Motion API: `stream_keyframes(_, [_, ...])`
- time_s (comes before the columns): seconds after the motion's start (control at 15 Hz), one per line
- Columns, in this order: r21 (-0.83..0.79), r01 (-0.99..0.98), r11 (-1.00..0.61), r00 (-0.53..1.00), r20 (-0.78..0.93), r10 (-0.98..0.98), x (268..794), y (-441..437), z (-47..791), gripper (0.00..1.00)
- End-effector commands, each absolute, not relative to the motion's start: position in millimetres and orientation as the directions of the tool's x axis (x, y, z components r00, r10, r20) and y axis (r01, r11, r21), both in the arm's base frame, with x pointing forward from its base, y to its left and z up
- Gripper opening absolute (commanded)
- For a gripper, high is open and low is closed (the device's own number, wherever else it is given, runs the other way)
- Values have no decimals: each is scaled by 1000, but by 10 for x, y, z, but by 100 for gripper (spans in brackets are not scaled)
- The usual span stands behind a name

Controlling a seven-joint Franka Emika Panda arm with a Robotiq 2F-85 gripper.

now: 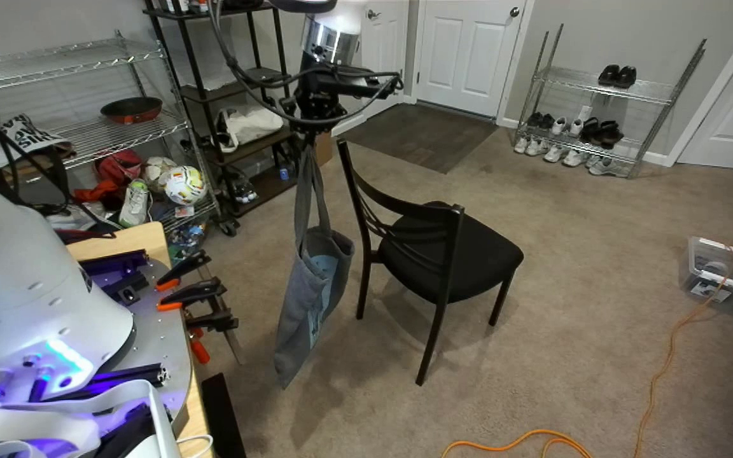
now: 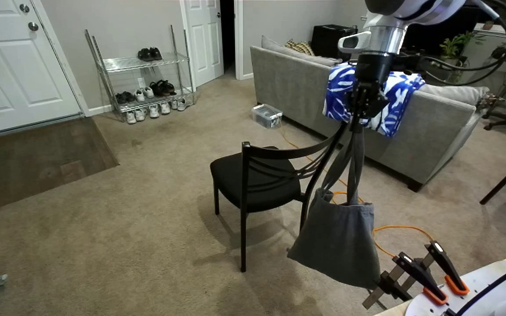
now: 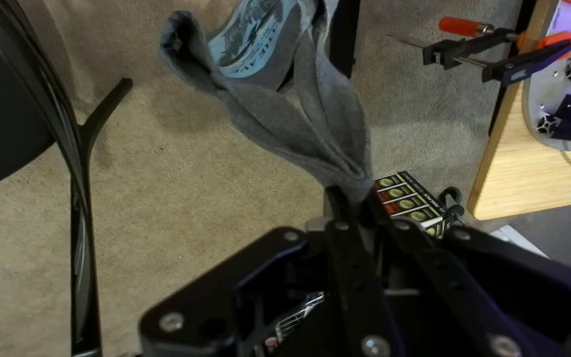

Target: Move the bag to the right side of the chair

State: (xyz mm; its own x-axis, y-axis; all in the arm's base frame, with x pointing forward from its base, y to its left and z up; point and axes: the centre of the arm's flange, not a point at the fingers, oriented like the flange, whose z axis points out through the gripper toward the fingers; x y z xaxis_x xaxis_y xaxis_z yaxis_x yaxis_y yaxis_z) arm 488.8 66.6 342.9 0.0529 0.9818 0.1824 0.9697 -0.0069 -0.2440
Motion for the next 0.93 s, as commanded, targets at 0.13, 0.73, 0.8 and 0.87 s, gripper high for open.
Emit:
stream_keyframes(0.13, [-271, 959, -81, 135, 186, 973, 4991, 208, 3548, 2])
stream_keyframes(0.73, [-336, 915, -224, 304, 206, 930, 5115, -656, 3679, 2])
stream_keyframes(0.8, [-336, 911, -238, 319, 207, 925, 5124, -739, 3682, 2])
stream_keyframes(0.87, [-336, 906, -257, 339, 213, 916, 5128, -843, 3708, 2])
